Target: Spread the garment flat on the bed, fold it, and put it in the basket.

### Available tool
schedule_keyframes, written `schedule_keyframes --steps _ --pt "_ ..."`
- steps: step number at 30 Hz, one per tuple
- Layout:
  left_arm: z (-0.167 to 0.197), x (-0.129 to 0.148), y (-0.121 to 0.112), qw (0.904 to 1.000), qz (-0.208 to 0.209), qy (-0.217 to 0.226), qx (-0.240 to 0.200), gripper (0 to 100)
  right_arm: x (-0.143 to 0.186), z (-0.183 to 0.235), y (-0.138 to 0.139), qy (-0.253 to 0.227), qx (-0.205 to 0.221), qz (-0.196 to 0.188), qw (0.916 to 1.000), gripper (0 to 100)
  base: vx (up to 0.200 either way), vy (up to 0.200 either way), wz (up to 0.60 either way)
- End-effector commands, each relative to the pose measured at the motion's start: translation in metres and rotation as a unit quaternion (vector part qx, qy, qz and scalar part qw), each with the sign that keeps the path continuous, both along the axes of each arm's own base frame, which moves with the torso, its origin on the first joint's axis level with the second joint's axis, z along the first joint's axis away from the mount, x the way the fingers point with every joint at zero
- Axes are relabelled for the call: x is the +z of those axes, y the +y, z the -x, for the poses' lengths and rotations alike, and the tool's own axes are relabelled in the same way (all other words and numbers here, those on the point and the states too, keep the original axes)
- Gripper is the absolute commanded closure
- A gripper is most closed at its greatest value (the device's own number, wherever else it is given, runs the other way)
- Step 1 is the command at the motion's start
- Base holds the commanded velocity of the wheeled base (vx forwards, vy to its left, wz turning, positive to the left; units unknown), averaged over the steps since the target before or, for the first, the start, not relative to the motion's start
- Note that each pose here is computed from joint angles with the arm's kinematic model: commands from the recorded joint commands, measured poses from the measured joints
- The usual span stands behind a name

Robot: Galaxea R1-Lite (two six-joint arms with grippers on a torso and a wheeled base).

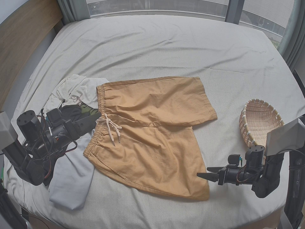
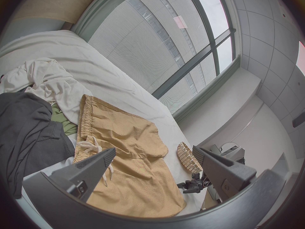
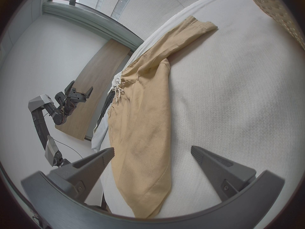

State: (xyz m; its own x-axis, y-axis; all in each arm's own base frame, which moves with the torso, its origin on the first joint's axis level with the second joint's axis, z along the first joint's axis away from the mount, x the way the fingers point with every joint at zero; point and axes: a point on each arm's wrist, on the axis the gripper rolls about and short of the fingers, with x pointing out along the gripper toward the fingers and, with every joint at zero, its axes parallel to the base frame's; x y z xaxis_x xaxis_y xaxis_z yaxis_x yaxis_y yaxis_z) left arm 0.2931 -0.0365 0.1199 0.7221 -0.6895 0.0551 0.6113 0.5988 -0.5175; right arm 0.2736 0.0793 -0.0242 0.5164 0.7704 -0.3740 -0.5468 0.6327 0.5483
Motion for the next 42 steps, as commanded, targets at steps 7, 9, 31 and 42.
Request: schedule_keyframes --steps 7,9,31,42 --pt "-0.001 0.0 0.0 1.0 0.0 -0.001 -0.001 0 -0.005 -0.02 0.011 -0.021 0.006 -0.011 0.9997 0 0.0 0.0 0.0" --pt "-0.001 0.0 0.0 1.0 0.0 -0.002 -0.001 0 -0.003 -0.022 0.011 -0.027 0.006 -0.012 0.9995 0 0.0 0.0 0.0" --pt "-0.001 -0.001 0.0 1.0 0.0 0.001 -0.001 0 0.046 -0.009 0.031 -0.084 0.04 -0.038 0.995 100 0.0 0.0 0.0" --pt "0.0 -0.002 -0.001 1.0 0.0 0.004 -0.001 0 0.038 -0.005 0.053 -0.079 0.076 -0.037 0.9933 100 0.0 0.0 0.0"
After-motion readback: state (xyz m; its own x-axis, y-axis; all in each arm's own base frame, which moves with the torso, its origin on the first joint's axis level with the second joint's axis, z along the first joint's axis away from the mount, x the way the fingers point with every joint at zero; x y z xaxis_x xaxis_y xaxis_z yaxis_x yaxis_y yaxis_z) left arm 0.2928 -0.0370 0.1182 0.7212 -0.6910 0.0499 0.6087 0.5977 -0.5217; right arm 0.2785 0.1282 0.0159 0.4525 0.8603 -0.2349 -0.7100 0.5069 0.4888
